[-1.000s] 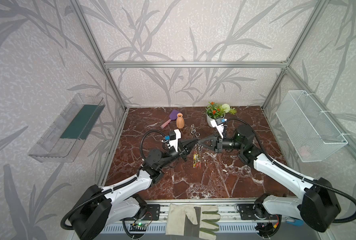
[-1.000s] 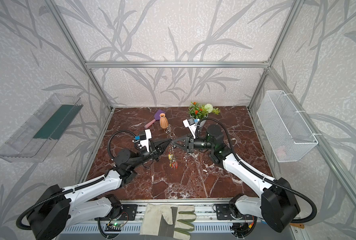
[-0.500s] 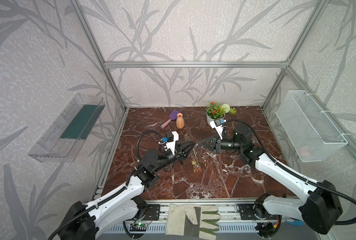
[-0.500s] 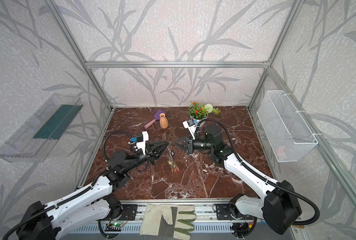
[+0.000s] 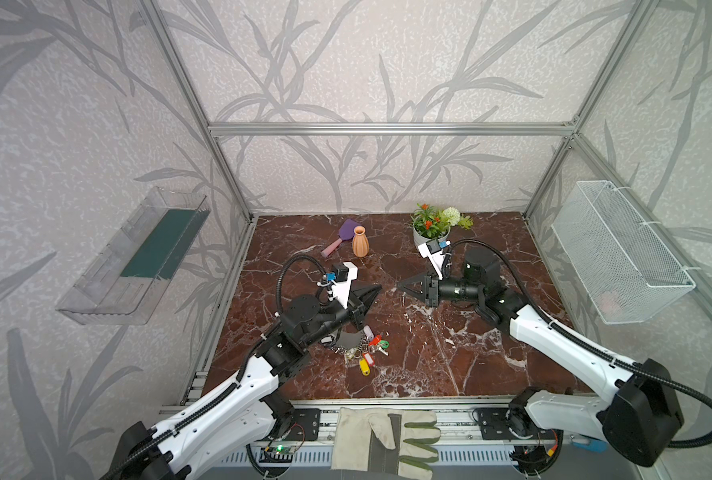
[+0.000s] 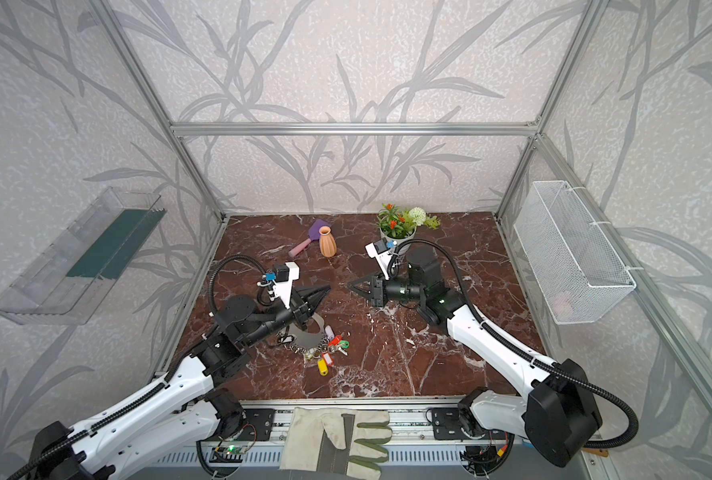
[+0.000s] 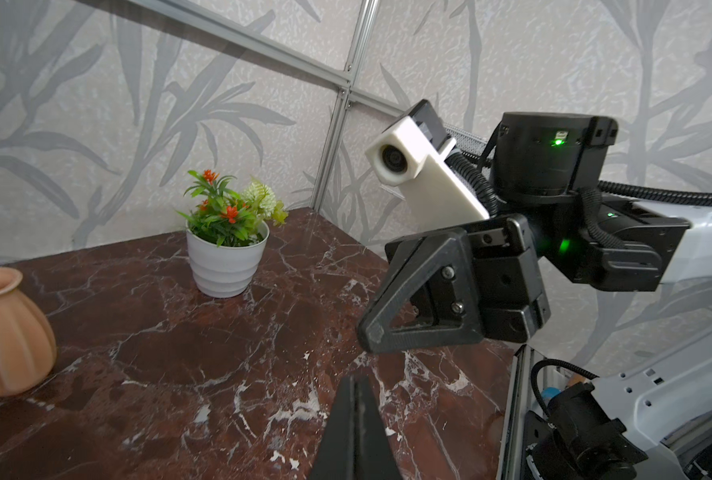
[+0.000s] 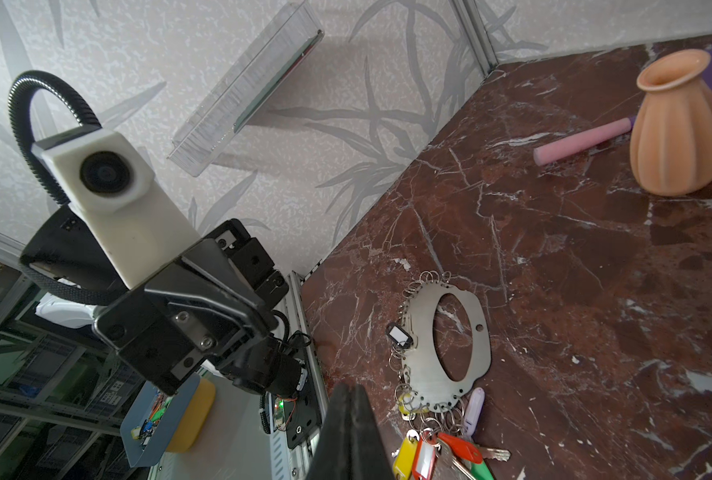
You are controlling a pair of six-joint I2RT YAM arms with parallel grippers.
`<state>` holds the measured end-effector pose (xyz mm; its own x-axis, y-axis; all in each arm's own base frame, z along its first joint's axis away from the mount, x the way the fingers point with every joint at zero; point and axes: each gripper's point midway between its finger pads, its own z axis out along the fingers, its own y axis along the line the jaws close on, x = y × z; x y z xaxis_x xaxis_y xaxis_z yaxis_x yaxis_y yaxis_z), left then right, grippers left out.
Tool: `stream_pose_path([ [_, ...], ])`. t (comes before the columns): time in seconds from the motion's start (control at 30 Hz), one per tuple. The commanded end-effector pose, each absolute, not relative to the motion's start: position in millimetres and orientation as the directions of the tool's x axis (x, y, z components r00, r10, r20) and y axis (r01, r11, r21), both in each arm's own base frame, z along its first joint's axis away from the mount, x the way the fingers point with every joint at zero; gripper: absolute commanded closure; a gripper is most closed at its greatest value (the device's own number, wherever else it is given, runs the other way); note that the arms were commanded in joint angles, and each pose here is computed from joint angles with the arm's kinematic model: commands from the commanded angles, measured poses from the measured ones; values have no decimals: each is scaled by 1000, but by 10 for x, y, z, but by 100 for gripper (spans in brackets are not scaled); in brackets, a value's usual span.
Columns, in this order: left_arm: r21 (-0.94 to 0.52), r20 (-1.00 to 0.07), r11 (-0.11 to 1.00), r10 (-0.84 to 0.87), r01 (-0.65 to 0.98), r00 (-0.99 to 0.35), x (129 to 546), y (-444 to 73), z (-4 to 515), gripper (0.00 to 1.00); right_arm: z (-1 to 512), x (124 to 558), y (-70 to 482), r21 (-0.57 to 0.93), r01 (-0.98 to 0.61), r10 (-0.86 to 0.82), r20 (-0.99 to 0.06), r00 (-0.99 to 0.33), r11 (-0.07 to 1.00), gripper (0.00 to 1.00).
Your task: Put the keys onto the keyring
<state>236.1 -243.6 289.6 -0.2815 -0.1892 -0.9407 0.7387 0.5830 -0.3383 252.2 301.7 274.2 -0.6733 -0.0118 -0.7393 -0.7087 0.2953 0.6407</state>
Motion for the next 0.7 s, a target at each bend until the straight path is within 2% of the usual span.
stream_pose_path([
  [0.0, -380, -921, 637, -192, 670, -339, 2426, -2327, 2798, 86, 2745, 2570, 3000, 617, -717, -13, -755, -655, 324, 100],
  [0.07, -404, -905, 678, -200, 613, -376, 2445, -2220, 2688, 75, 2688, 2587, 2980, 608, -713, -22, -756, -655, 349, 99],
  [0.13, -443, -874, 733, -224, 516, -432, 2457, -2053, 2531, 60, 2614, 2594, 2967, 606, -708, -29, -752, -659, 363, 96],
  [0.2, -471, -835, 780, -244, 413, -493, 2451, -1881, 2366, 51, 2557, 2603, 2961, 607, -702, -31, -748, -663, 372, 93],
  [0.3, -507, -755, 821, -278, 261, -594, 2379, -1679, 2052, 39, 2468, 2627, 2949, 606, -692, -29, -743, -668, 393, 81],
  [0.47, -551, -608, 835, -418, -21, -675, 2229, -1342, 1427, 31, 2354, 2668, 2952, 609, -678, -34, -733, -679, 411, 67],
  [0.53, -534, -554, 831, -483, -155, -678, 2123, -1137, 1215, 31, 2315, 2679, 2962, 615, -675, -32, -729, -684, 409, 60],
  [0.67, -496, -520, 817, -550, -293, -654, 1969, -861, 919, 30, 2249, 2689, 2981, 628, -667, -27, -720, -694, 402, 49],
])
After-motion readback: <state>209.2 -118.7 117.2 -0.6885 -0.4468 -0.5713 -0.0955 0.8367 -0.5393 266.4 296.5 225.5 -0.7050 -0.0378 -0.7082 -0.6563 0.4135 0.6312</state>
